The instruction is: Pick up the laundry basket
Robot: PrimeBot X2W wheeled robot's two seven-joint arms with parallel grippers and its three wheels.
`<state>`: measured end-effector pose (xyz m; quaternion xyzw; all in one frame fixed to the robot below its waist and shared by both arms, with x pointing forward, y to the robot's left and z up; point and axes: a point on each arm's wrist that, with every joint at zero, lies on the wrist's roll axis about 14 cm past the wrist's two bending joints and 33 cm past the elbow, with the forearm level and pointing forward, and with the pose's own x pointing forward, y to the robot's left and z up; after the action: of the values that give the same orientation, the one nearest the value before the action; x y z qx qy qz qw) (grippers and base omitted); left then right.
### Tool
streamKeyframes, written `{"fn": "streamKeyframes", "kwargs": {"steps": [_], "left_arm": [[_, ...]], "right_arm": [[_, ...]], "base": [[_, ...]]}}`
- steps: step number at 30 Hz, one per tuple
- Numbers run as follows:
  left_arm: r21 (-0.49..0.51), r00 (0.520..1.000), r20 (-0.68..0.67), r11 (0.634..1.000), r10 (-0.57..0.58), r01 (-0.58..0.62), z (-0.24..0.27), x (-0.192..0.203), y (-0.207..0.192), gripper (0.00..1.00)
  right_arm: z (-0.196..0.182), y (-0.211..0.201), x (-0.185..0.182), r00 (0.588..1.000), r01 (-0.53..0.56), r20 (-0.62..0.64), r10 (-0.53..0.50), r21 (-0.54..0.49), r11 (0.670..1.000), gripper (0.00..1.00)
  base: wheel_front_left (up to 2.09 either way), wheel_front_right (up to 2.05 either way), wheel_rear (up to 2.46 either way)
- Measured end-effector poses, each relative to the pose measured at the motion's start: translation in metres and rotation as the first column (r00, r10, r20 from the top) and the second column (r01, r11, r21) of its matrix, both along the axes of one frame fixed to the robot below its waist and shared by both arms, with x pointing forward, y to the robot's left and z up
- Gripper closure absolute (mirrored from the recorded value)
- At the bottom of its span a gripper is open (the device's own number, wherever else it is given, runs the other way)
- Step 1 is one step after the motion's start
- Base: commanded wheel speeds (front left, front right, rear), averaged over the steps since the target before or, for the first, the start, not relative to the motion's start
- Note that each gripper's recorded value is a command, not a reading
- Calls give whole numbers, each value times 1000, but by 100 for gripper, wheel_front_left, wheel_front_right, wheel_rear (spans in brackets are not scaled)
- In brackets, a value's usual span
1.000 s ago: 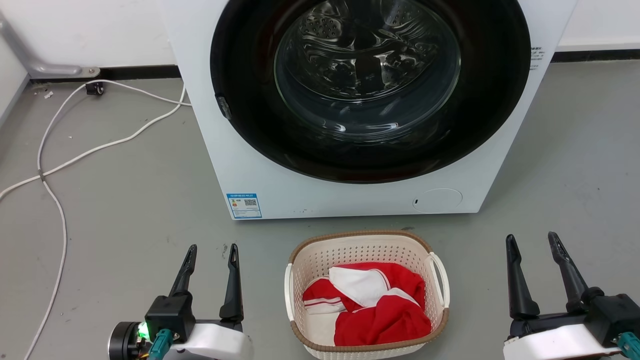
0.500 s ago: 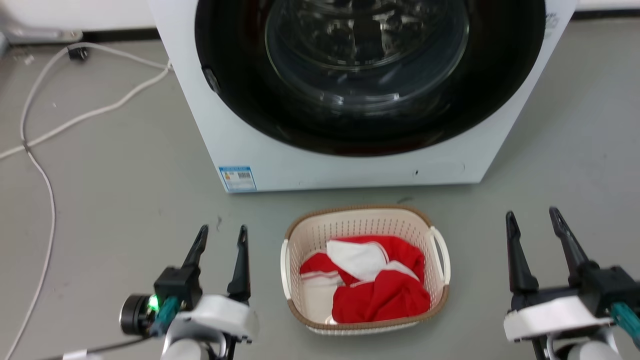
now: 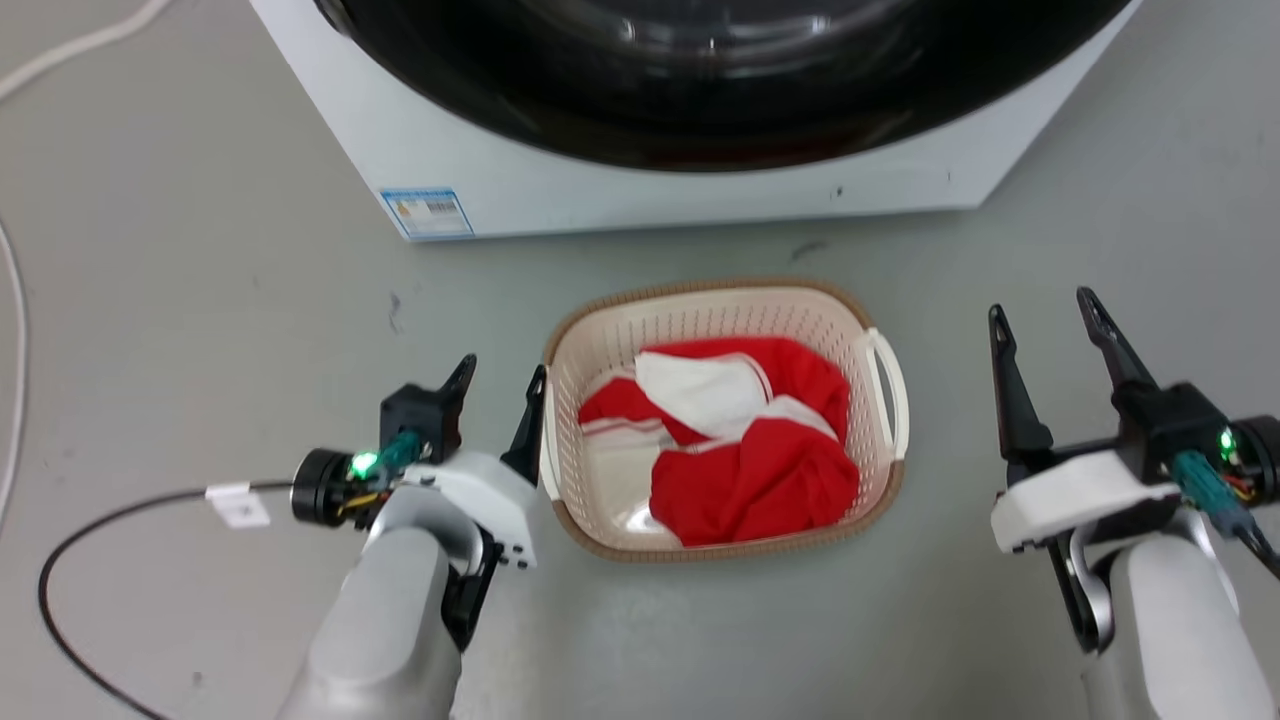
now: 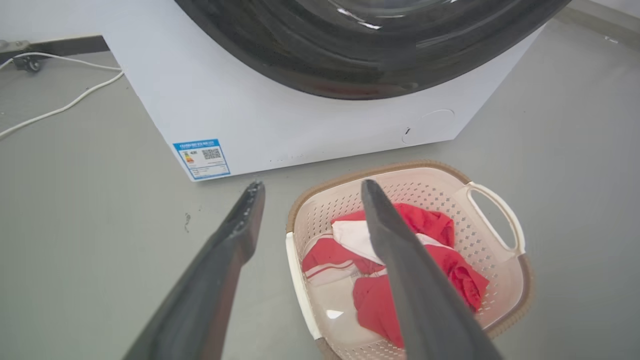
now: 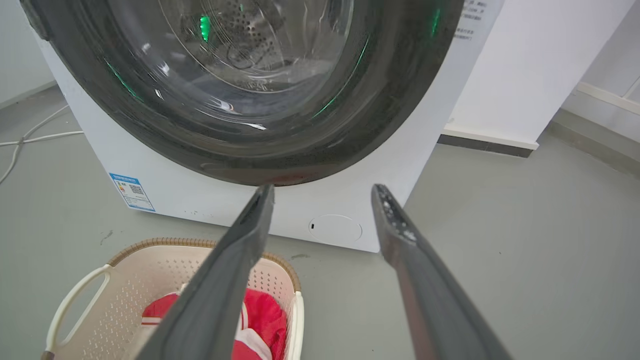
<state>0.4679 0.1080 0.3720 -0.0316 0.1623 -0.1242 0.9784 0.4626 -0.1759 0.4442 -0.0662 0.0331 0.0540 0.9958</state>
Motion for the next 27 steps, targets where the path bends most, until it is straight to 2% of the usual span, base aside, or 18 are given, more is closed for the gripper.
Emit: {"fn": "streamKeyframes", "kwargs": {"steps": [6,12,19,27], "left_arm": [[13,993,-116,999,-36,38,-44,19,-6,0],[42,961,-272,997,-55,69,-98,22,-7,0],[44,916,-400,997,-46,70,-146,21,-4,0],[51,870,-492,996,-34,68,-184,19,1,0]], "right_arm": [[-57,-5,14,988,-3,-153,-3,-41,999,0],[-108,-8,24,960,-17,-281,-3,-70,997,0],[-173,-11,21,893,-52,-449,4,-95,994,0],[-223,-3,25,825,-118,-564,38,-106,987,0]], "base": [[0,0,0],[0,0,0],[0,0,0],[0,0,0]]}}
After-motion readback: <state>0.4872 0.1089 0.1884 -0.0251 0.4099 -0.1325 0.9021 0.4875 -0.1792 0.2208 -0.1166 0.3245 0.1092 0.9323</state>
